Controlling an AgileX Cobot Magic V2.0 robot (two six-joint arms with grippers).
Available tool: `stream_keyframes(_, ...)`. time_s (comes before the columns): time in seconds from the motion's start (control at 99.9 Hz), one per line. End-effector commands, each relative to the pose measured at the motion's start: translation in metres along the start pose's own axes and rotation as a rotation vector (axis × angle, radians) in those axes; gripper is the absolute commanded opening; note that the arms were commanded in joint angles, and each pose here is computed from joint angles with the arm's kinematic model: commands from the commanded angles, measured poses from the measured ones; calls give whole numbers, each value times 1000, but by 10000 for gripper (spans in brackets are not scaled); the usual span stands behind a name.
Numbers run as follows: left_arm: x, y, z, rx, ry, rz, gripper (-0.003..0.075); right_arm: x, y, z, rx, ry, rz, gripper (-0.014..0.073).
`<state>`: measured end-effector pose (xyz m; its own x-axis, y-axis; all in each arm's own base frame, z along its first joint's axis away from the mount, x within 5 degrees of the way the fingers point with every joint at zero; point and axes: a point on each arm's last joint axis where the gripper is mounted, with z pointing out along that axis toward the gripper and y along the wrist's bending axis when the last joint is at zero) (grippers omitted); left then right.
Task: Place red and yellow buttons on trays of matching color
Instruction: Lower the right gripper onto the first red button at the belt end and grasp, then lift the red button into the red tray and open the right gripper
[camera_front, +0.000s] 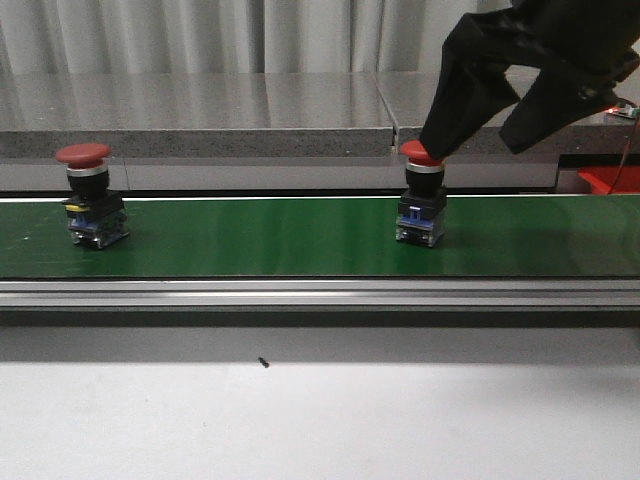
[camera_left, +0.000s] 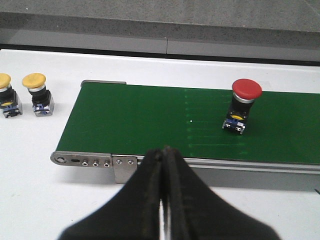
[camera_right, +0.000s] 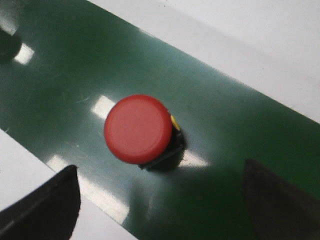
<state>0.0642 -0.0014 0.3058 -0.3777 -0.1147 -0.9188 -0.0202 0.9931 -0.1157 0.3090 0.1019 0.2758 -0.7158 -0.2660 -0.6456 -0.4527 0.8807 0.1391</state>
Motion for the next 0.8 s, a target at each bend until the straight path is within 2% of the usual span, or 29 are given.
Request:
stream_keyframes(0.0,-14,-3,-3,25,-91,-4,-20,-18,0,-11,19,-94,-15,647)
stream_keyframes(0.36,-14,-3,-3,25,-91,-4,-20,-21,-8,14,32,-62,-12,625)
stream_keyframes(0.48,-14,-3,-3,25,-91,-4,-20,-19,-11,23,40,-44,-16,524)
stream_keyframes(0.671,-14,-3,-3,25,-91,-4,-20,-17,-11,26,37,-29,-18,266)
stream_keyframes(0.721,-14,-3,-3,25,-91,-4,-20,-17,-11,25,36,-28,-18,228)
stream_keyframes(0.791,-14,-3,-3,25,-91,-4,-20,-18,-11,23,32,-22,-17,218)
